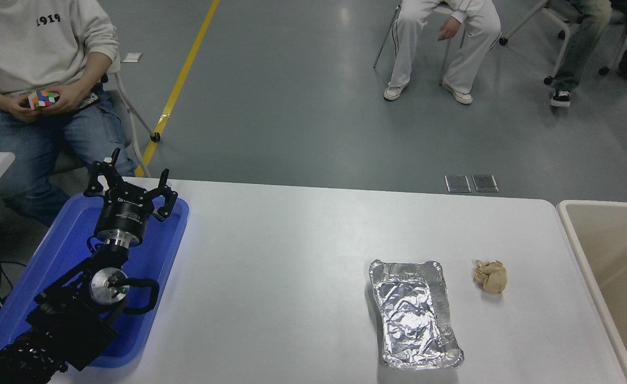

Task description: Pick up paper cup place in dustbin

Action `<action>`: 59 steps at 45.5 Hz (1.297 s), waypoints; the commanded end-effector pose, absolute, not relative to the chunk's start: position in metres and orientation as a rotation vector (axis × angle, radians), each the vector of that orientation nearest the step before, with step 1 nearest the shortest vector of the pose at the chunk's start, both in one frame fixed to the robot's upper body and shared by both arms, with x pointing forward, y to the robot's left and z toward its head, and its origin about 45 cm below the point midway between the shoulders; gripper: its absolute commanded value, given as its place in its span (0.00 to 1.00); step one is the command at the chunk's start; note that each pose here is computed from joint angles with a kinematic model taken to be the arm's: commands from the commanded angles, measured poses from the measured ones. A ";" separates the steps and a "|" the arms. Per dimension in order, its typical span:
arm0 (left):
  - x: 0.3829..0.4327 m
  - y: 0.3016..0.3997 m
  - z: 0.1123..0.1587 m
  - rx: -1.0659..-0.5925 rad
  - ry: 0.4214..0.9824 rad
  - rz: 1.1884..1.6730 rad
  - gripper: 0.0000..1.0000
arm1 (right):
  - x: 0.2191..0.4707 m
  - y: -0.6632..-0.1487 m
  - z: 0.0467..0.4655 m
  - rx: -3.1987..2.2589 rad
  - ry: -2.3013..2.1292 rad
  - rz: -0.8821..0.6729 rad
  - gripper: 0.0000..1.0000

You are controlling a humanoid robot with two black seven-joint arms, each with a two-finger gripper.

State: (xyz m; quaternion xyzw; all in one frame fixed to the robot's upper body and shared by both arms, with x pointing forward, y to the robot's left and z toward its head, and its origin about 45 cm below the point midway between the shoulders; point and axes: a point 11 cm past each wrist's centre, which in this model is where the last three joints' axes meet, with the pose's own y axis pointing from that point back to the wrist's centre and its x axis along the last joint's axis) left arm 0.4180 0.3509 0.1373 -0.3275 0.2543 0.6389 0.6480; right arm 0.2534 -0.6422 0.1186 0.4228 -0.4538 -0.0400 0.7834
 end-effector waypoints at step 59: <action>0.4180 0.3508 0.1372 -0.744 0.578 1.453 1.00 | 0.275 -0.629 0.118 0.779 -1.185 0.050 0.98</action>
